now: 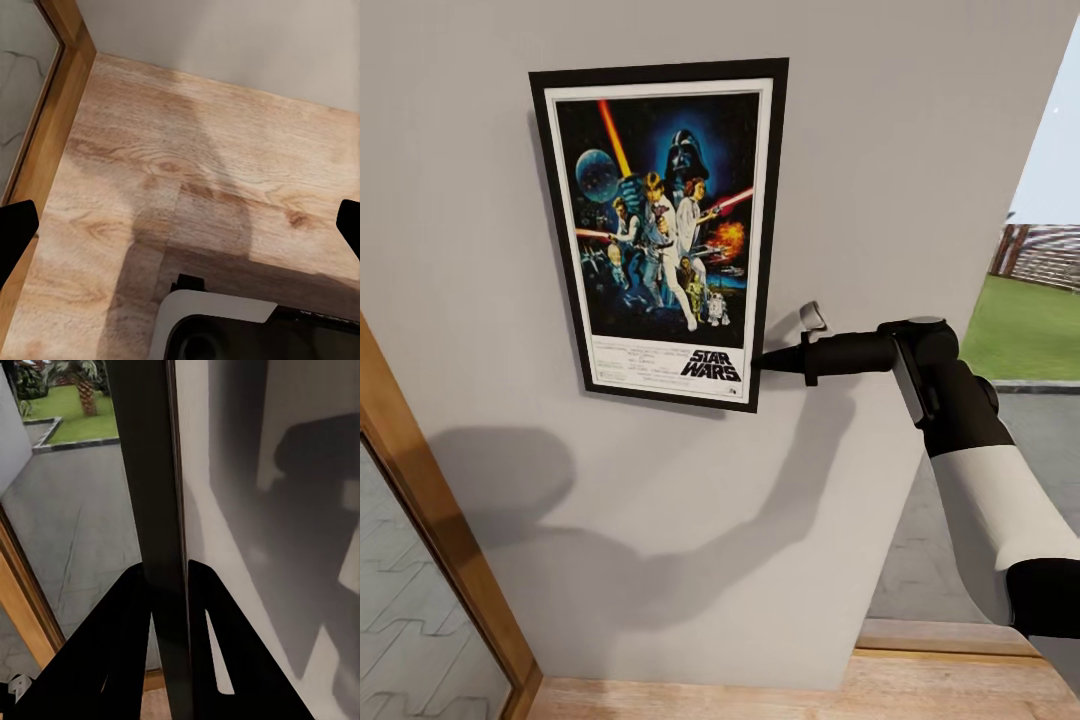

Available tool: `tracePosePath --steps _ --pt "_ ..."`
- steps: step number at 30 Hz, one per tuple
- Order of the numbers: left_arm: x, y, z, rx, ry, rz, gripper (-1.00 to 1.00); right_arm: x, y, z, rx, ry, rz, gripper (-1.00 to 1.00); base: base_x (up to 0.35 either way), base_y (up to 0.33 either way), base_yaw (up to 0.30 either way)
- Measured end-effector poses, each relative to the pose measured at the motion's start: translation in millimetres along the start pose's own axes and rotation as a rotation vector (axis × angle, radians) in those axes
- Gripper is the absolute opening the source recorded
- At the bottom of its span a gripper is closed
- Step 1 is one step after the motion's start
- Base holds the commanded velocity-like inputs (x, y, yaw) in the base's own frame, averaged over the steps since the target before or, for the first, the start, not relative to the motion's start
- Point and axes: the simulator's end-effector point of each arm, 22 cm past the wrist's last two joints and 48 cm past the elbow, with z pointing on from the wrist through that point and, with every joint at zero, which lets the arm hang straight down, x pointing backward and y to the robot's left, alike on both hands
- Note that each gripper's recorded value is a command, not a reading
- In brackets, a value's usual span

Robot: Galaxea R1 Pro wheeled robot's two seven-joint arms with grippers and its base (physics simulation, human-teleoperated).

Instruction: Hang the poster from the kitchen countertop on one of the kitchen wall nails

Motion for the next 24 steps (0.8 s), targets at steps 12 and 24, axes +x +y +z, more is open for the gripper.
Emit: tracePosePath --steps 12,24 --pt "0.1 0.0 0.0 0.000 0.000 0.000 1.00 0.0 0.0 0.0 0.000 0.000 0.000 -1.00 0.054 0.069 0.000" --pt "0.0 0.0 0.0 0.000 0.000 0.000 1.00 0.0 0.0 0.0 0.000 0.000 0.000 -1.00 0.004 0.063 0.000"
